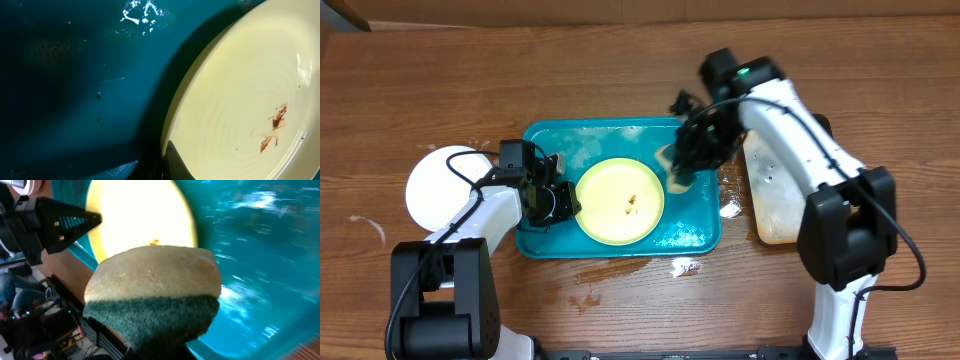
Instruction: Clean dirty plates on tray and stack at the side
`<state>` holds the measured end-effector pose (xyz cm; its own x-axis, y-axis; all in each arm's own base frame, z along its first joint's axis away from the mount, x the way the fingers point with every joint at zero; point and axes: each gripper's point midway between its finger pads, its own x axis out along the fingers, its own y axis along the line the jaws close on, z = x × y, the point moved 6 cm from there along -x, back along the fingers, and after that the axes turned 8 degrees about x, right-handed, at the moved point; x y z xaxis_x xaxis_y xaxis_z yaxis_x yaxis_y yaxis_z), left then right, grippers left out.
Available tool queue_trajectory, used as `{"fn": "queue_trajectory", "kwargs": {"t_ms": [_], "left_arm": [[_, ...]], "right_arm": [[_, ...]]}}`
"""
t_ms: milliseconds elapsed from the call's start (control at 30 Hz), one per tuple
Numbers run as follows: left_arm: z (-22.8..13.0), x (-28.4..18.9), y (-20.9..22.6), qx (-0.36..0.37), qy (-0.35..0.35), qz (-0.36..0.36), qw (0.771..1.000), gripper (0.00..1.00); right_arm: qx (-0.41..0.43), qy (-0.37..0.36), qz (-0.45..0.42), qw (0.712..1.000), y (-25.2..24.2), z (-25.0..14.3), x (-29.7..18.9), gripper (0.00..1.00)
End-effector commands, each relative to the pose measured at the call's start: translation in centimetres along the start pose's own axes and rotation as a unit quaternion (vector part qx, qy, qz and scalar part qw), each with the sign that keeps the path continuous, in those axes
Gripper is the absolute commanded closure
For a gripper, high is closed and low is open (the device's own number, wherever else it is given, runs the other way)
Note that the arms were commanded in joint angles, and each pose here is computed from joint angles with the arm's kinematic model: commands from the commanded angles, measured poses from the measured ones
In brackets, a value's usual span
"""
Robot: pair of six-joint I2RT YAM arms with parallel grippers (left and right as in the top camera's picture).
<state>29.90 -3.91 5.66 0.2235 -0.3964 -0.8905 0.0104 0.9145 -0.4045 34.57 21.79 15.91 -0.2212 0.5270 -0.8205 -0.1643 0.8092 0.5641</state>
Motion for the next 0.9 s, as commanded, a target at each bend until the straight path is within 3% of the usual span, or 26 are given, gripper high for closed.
{"fn": "queue_trajectory", "kwargs": {"t_ms": [0,667,867], "left_arm": [[0.3,0.3,-0.2,-0.004,0.005,-0.004,1.000,0.96],[0.1,0.9,-1.8,0.014,0.016,-0.002,1.000,0.96],[0.2,1.2,-3.4,0.025,0.019,0.011,0.999,0.96]], "right_arm": [[0.028,0.001,0.005,1.000,0.7,-0.3,1.2,0.96],[0.084,-0.035,-0.017,0.996,2.2,-1.4,11.9,0.96],[0.172,-0.106,-0.109,0.973,0.8,-0.7,12.1,0.96]]}}
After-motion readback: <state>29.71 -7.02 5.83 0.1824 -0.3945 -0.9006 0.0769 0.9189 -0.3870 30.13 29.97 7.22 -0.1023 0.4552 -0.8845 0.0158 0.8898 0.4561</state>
